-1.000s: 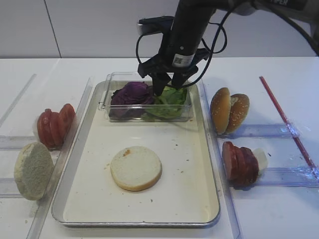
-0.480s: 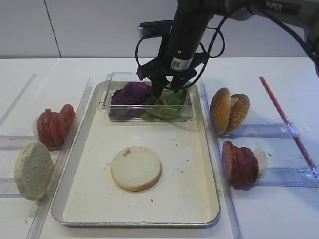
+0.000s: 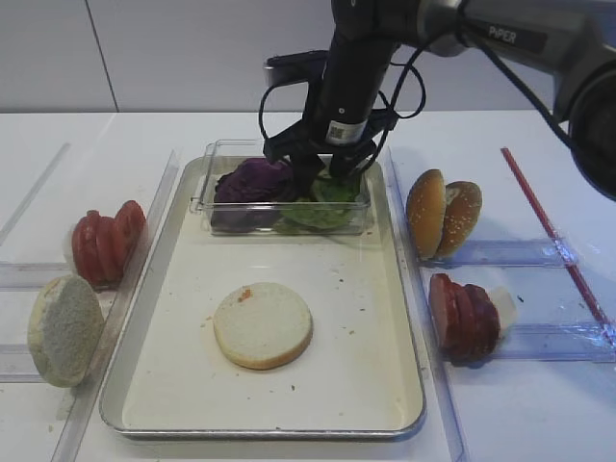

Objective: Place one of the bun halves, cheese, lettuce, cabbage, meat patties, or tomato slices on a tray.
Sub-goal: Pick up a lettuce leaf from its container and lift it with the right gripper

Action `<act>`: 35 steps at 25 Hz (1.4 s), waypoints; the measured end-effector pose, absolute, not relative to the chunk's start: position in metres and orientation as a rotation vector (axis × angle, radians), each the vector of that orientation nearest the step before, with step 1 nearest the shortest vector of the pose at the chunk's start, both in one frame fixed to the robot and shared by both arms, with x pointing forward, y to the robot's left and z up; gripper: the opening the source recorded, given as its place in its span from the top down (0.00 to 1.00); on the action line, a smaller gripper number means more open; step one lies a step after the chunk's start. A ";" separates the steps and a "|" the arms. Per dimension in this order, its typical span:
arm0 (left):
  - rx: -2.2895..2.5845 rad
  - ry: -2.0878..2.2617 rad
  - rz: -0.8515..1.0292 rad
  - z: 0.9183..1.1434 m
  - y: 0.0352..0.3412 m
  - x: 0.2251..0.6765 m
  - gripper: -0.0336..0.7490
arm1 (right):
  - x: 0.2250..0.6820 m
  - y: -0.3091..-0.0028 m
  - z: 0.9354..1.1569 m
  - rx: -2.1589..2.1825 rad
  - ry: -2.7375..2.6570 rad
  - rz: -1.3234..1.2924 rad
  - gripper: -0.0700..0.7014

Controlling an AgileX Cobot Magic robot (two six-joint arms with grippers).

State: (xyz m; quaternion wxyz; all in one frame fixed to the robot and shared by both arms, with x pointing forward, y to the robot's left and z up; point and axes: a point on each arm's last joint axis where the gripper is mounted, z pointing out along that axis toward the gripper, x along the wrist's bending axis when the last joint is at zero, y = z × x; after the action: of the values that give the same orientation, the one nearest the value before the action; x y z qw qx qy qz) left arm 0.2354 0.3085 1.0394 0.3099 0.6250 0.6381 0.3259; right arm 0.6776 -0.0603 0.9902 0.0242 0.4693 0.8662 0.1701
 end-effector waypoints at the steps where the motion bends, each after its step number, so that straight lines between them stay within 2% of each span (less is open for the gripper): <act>1: 1.651 1.686 0.861 1.039 0.309 0.235 0.42 | 0.678 -0.061 0.989 1.448 2.682 0.507 0.35; 9: 1.651 1.686 0.861 1.039 0.309 0.235 0.42 | 0.677 -0.065 0.989 1.458 2.673 0.440 0.36; 20: 1.651 1.686 0.861 1.039 0.309 0.235 0.42 | 0.678 -0.061 0.976 1.489 2.703 0.442 0.39; 28: 1.651 1.686 0.861 1.039 0.309 0.235 0.42 | 0.677 -0.062 0.976 1.489 2.709 0.428 0.55; 35: 1.651 1.686 0.861 1.039 0.309 0.235 0.42 | 0.678 -0.062 0.979 1.481 2.706 0.424 0.58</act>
State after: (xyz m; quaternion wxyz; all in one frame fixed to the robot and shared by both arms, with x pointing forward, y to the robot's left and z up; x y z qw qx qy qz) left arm 0.2354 0.3085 1.0394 0.3099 0.6250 0.6381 0.3259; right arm 0.6783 -0.0622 0.9794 0.0138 0.4756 0.8690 0.1361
